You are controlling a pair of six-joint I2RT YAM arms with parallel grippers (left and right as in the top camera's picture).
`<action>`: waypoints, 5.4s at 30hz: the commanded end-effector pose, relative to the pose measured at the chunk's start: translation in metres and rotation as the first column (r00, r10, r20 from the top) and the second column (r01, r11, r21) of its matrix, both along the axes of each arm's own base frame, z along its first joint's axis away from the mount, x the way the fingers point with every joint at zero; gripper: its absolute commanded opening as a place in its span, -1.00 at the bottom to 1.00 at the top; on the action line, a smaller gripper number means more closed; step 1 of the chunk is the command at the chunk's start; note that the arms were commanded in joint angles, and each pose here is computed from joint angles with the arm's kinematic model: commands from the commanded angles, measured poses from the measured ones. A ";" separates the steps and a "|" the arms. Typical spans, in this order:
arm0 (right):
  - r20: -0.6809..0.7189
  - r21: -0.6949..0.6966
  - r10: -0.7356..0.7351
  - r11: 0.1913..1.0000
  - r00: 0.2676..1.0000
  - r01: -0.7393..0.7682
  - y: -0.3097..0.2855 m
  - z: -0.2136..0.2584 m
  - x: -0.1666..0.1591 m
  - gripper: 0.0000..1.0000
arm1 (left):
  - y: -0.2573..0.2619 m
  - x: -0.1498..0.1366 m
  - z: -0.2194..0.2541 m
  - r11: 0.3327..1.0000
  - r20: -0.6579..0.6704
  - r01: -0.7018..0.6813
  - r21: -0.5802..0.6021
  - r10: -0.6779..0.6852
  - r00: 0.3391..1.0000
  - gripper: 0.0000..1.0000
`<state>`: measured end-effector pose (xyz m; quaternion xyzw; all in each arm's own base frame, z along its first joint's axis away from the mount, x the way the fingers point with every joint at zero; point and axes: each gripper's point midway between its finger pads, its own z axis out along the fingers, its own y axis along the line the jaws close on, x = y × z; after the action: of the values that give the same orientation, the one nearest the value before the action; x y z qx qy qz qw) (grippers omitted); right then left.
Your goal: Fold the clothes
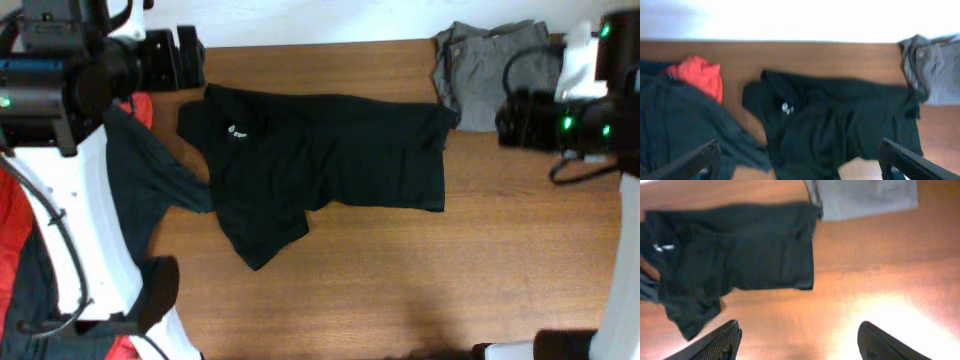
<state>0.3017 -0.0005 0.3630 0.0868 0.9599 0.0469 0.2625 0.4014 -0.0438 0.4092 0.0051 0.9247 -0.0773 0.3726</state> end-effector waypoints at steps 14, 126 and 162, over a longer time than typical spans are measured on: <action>-0.320 -0.030 -0.118 0.993 0.940 0.114 -0.012 -0.170 0.003 0.55 | -0.057 -0.093 -0.286 0.997 -0.733 0.081 0.008 -0.049 0.679 0.20; -0.456 0.009 -0.327 0.929 0.828 0.371 -0.086 -0.275 -0.001 -0.92 | -0.086 -0.017 -0.208 0.916 -0.182 0.102 0.388 -0.032 0.983 -0.99; -0.201 0.037 -0.218 0.973 0.955 0.229 -0.072 -0.313 0.103 -0.24 | -0.050 0.066 -0.309 0.905 -0.198 -0.029 0.424 0.123 0.972 0.12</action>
<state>0.3987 -0.0707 0.0484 0.2077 0.9642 0.0393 0.1602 0.4627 -0.0973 0.0993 0.0476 0.9564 0.1308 0.2568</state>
